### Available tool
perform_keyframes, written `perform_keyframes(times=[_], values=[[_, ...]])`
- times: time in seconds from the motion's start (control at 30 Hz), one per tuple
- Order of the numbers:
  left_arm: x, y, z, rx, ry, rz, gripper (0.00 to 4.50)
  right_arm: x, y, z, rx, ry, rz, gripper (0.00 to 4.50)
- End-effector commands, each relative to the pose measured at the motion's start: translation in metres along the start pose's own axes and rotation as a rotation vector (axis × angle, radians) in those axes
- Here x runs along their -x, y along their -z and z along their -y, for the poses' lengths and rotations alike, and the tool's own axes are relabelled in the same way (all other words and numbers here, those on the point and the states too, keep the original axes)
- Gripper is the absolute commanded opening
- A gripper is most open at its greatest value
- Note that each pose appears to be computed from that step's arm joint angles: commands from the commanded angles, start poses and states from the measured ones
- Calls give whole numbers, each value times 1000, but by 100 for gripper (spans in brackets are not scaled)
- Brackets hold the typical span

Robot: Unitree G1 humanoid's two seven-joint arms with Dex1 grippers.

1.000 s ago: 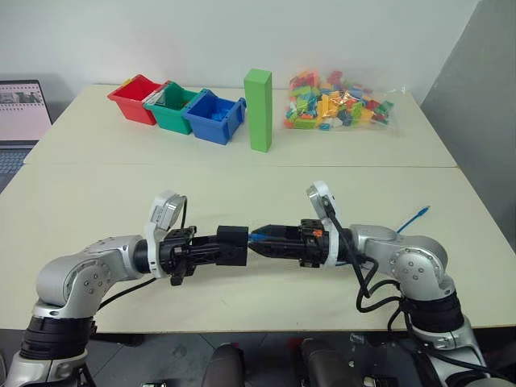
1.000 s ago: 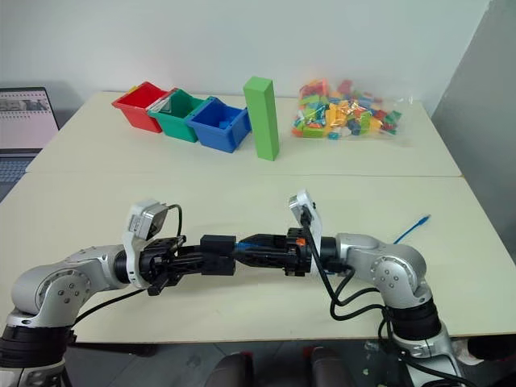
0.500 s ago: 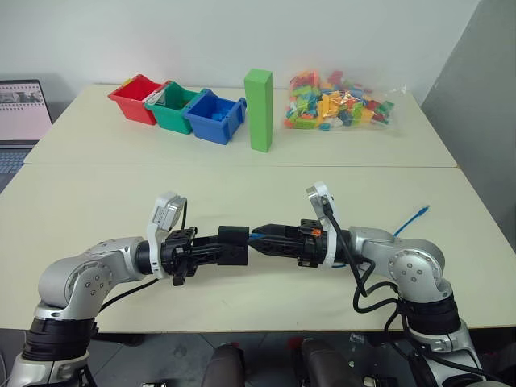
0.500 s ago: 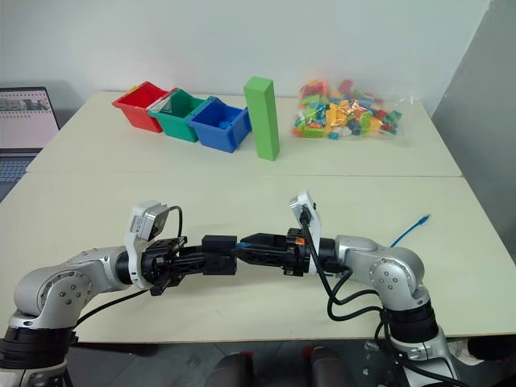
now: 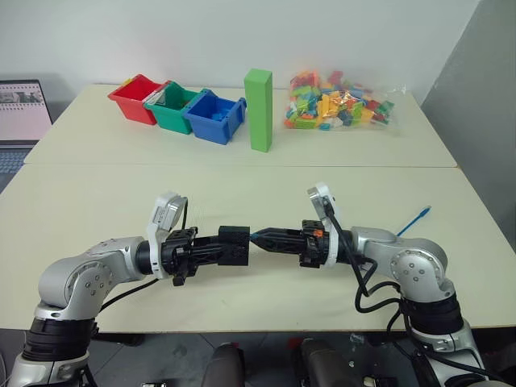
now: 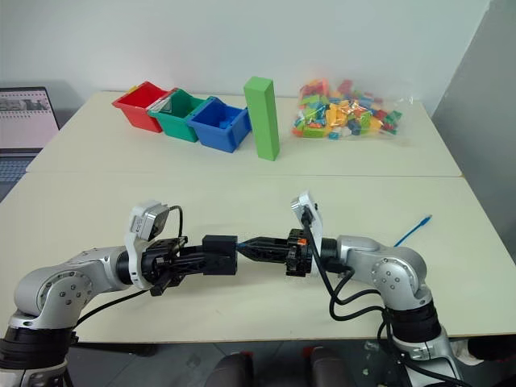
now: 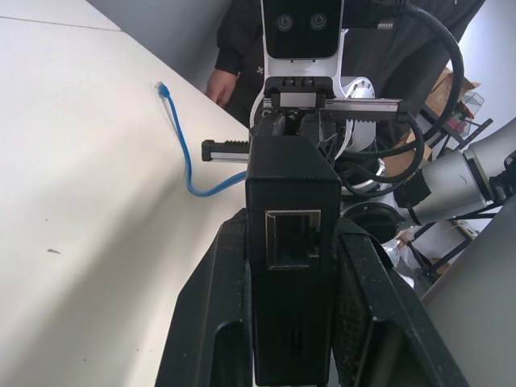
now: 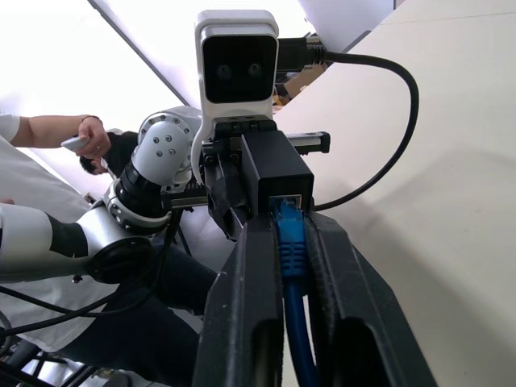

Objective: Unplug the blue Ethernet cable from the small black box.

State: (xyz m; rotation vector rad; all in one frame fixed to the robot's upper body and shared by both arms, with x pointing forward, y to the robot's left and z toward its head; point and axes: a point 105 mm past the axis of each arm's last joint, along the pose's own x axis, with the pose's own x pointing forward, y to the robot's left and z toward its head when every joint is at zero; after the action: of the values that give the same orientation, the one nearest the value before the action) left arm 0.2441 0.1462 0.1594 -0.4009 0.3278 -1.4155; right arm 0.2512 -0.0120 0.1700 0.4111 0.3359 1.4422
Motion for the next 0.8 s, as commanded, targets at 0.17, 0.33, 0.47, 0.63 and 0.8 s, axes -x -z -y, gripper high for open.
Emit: perform_keyframes(times=[0.17, 0.33, 0.47, 0.63, 0.8], values=[[-2, -6, 7, -32, 23, 11, 80, 2, -7, -7, 15, -36, 18, 7], [2, -6, 5, -36, 2, 17, 80, 7, -7, -1, -5, -12, 16, 7], [13, -10, 0, -46, -53, 41, 80, 19, -2, 5, -16, 30, -3, 7], [24, -10, -2, -49, -100, 50, 80, 37, 0, 18, -20, 117, 9, 7], [31, -11, -6, -56, -159, 62, 80, 58, -29, 70, 158, 413, 122, 7]])
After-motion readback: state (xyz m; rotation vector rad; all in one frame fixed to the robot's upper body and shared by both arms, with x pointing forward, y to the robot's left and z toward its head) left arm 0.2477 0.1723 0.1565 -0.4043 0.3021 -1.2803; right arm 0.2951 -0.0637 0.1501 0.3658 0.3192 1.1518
